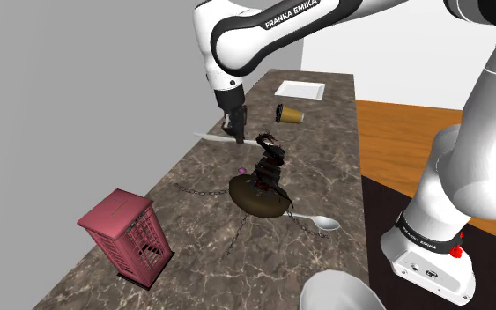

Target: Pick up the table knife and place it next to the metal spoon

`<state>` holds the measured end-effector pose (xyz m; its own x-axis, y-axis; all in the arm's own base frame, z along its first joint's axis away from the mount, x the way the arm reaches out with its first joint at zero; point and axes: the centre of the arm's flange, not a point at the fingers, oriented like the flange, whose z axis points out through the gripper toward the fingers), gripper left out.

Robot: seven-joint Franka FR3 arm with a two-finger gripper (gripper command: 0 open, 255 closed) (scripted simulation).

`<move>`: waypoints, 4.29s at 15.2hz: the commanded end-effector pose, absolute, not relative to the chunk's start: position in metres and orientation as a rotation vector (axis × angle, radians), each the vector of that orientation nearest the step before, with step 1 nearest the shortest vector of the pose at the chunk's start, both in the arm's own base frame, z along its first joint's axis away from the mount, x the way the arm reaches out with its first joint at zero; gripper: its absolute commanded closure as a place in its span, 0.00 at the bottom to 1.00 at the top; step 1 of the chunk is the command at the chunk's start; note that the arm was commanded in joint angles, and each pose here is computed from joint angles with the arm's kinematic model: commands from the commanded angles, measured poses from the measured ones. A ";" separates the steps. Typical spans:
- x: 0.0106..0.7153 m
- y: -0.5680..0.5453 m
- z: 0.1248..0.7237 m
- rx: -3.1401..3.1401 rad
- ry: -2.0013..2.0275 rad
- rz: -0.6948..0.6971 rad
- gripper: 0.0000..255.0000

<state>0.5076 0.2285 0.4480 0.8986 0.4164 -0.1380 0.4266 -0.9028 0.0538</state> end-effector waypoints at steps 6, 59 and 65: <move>0.468 0.313 0.449 2.980 0.661 -0.189 1.00; 0.511 0.450 0.369 2.920 0.905 -0.266 1.00; 0.511 0.450 0.369 2.920 0.905 -0.266 1.00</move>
